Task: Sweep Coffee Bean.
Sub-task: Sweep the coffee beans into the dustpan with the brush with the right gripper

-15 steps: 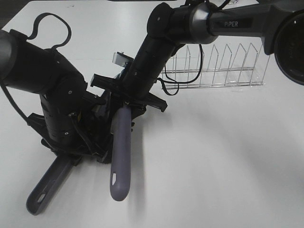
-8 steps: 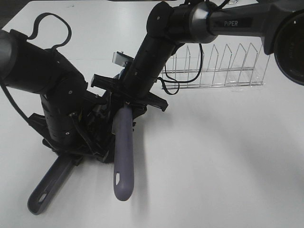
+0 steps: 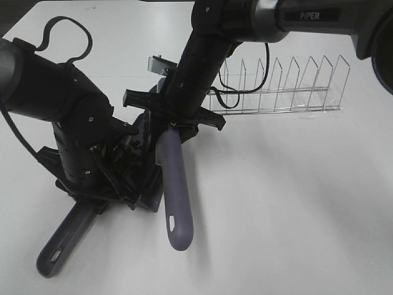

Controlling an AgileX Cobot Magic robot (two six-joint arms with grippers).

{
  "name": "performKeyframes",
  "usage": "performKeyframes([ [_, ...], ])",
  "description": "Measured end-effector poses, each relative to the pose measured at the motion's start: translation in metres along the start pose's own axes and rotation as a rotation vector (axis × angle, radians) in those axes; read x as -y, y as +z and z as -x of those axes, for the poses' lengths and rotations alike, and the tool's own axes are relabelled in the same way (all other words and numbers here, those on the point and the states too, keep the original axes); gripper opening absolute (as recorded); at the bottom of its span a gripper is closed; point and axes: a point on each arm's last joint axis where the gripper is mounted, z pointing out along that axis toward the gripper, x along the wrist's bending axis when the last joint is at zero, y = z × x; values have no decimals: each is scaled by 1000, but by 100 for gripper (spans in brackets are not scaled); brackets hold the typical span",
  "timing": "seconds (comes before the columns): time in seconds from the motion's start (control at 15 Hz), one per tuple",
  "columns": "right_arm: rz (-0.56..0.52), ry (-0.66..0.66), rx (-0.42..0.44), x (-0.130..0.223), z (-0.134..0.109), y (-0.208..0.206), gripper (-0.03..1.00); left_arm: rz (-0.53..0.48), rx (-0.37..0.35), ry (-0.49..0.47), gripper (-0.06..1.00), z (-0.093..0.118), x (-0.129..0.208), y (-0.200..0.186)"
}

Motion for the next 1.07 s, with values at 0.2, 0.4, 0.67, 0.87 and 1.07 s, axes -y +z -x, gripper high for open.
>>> performKeyframes([
  [0.2,35,-45,54,1,-1,-18,30,2,2,-1,35,0,0,0],
  [0.4,-15,-85,171,6,9,-21,30,3,5,-4,35,0,0,0],
  [0.67,23,-136,273,6,14,-38,30,11,11,-6,35,1,-1,0],
  [0.87,90,-165,296,10,8,-67,30,15,15,-8,35,2,-2,-1],
  [1.07,118,-189,344,23,9,-89,30,14,17,-10,35,2,-2,-1],
])
